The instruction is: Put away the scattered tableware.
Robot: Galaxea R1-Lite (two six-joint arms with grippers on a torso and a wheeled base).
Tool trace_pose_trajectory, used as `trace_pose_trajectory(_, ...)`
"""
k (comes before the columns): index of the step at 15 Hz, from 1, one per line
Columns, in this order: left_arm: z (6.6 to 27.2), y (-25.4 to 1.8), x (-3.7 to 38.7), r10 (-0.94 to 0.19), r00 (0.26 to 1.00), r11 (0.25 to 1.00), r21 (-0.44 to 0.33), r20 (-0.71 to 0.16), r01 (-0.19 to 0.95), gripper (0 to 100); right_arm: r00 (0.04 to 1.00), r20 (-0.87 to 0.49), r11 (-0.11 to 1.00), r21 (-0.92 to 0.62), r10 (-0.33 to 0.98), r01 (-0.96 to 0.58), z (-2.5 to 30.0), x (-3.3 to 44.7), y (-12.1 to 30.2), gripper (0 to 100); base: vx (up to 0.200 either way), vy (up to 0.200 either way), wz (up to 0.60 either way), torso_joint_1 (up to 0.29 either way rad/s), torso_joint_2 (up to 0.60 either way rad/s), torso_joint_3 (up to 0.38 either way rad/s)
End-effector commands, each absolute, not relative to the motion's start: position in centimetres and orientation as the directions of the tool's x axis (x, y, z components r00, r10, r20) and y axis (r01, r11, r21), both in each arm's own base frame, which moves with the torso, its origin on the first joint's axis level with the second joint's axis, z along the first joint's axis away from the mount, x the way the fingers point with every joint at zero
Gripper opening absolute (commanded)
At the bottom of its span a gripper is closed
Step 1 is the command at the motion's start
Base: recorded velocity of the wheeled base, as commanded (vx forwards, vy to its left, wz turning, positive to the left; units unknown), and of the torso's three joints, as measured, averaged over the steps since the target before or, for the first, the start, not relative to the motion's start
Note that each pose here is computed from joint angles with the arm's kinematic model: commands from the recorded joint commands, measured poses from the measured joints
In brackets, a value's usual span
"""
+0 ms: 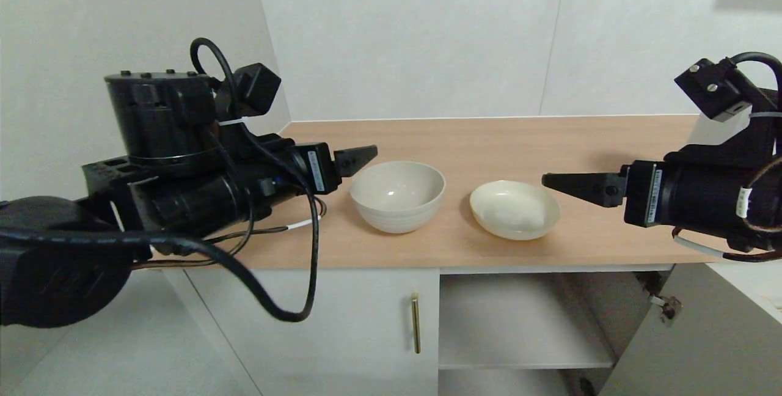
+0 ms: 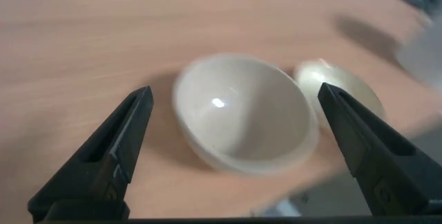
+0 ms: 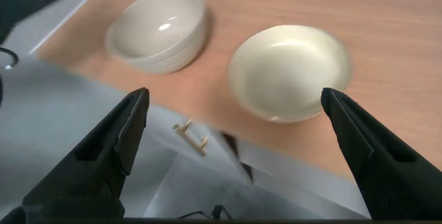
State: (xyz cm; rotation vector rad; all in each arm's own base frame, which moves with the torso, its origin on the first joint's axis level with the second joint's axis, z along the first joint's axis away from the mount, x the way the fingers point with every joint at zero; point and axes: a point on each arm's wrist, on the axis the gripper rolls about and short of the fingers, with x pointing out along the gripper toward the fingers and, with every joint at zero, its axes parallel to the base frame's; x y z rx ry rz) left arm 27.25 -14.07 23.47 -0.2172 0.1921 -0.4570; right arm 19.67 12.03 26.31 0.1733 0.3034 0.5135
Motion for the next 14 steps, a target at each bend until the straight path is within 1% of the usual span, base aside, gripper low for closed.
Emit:
trace_pose_trajectory(1, 22.3, -15.0, 29.2, -0.418, 0.892, 0.89, -0.273, -0.169, 0.365, 100, 0.842, -0.281, 0.884, 0.231, 0.46, -0.406, 25.7, 21.6, 12.6, 100, 0.0, 0.0, 0.0, 0.0, 0.0, 0.0)
trace_pose_trajectory(2, 22.3, -15.0, 29.4, -0.395, 0.901, 0.898, -0.281, -0.177, 0.339, 100, 0.86, -0.313, 0.912, 0.214, 0.402, -0.349, 25.2, 22.6, 12.8, 100, 0.0, 0.0, 0.0, 0.0, 0.0, 0.0)
trace_pose_trajectory(3, 22.2, -15.0, 29.6, -0.381, 0.904, 0.905, -0.278, -0.192, 0.322, 100, 0.869, -0.326, 0.925, 0.204, 0.372, -0.32, 24.9, 23.2, 12.9, 100, 0.0, 0.0, 0.0, 0.0, 0.0, 0.0)
trace_pose_trajectory(4, 22.1, -14.8, 29.7, -0.35, 0.907, 0.92, -0.269, -0.234, 0.286, 100, 0.881, -0.342, 0.942, 0.196, 0.328, -0.274, 24.5, 24.1, 12.9, 100, 0.0, 0.0, 0.0, 0.0, 0.0, 0.0)
trace_pose_trajectory(5, 22.0, -14.6, 29.8, -0.338, 0.9, 0.926, -0.27, -0.276, 0.265, 100, 0.882, -0.347, 0.943, 0.21, 0.32, -0.259, 24.4, 24.4, 12.8, 100, 0.0, 0.0, 0.0, 0.0, 0.0, 0.0)
trace_pose_trajectory(7, 21.9, -14.7, 29.9, -0.339, 0.884, 0.919, -0.313, -0.323, 0.238, 100, 0.885, -0.341, 0.943, 0.213, 0.318, -0.257, 24.6, 24.4, 12.7, 100, 0.0, 0.0, 0.0, 0.0, 0.0, 0.0)
trace_pose_trajectory(9, 21.1, -14.8, 30.3, -0.329, 0.864, 0.926, -0.311, -0.381, 0.215, 100, 0.885, -0.339, 0.942, 0.214, 0.319, -0.257, 24.6, 24.3, 12.7, 100, 0.0, 0.0, 0.0, 0.0, 0.0, 0.0)
trace_pose_trajectory(11, 21.0, -15.3, 30.5, -0.336, 0.855, 0.915, -0.354, -0.395, 0.195, 100, 0.884, -0.342, 0.943, 0.213, 0.318, -0.257, 24.5, 24.3, 12.7, 100, 0.0, 0.0, 0.0, 0.0, 0.0, 0.0)
trace_pose_trajectory(14, 20.2, -15.8, 30.6, -0.337, 0.837, 0.918, -0.347, -0.43, 0.192, 100, 0.885, -0.341, 0.943, 0.213, 0.318, -0.257, 24.6, 24.3, 12.7, 100, 0.0, 0.0, 0.0, 0.0, 0.0, 0.0)
